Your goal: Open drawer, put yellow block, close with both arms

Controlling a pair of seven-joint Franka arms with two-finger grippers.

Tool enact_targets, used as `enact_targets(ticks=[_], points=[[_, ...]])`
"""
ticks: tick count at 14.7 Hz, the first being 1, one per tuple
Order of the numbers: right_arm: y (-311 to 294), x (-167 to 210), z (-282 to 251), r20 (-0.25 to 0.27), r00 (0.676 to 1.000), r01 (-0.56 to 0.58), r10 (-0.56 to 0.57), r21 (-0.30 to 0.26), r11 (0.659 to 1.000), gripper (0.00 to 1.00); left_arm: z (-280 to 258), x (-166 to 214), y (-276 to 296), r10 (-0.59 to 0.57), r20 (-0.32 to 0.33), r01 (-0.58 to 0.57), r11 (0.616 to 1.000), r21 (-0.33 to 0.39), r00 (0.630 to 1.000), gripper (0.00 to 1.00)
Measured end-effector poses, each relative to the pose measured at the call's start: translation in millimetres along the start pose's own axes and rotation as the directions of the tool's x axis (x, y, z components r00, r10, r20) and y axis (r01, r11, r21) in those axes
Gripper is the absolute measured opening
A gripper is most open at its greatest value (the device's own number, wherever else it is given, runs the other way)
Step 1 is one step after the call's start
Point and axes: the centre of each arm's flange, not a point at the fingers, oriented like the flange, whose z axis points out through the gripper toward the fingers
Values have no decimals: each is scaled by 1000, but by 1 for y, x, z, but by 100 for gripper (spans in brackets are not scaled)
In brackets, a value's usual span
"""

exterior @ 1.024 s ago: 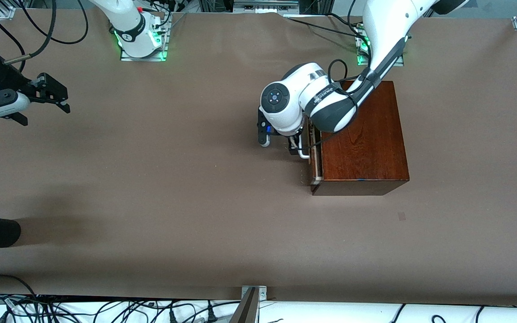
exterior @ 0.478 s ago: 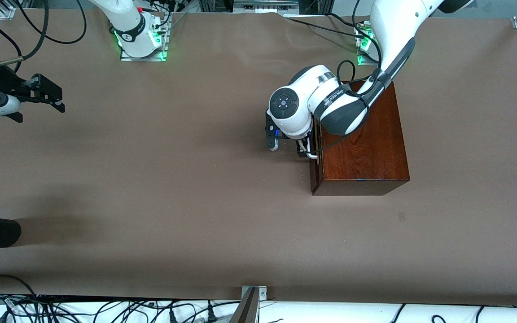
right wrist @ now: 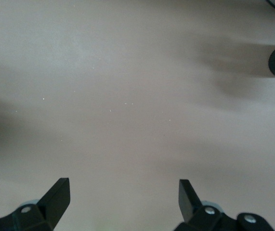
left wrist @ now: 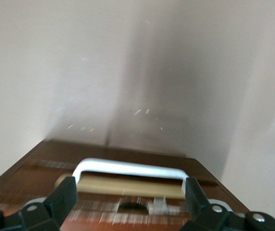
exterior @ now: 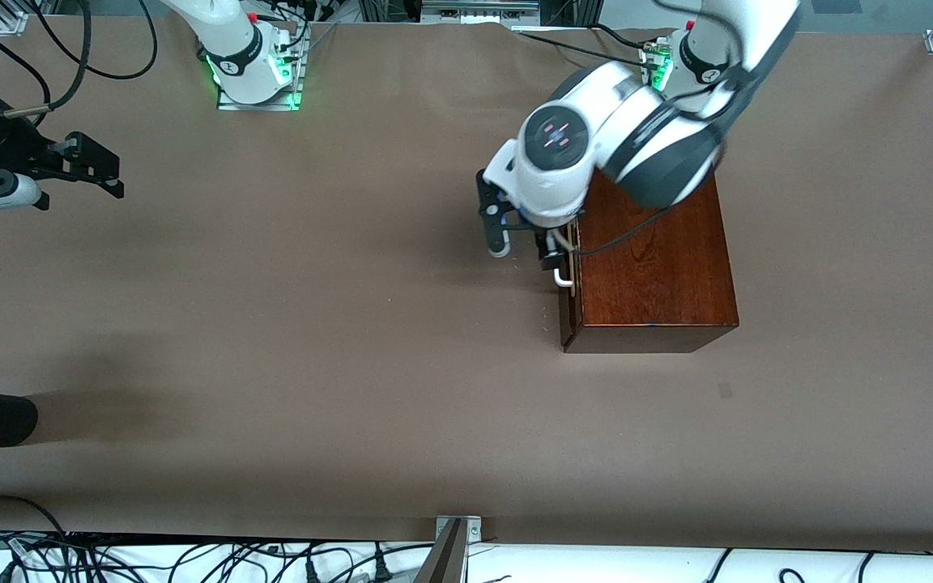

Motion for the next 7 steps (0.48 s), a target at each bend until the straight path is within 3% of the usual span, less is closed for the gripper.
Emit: enact_targets(ticks=[3,7], points=[[0,0,0,0,1000,-3,3,0,1000,100,-49,-63,-29,-192,-37,191,981,-29,981,100],[1,0,0,1,1000,-3,3,0,1000,100,-91,-152,-62,-442,-21,440,897,-43,897,100]])
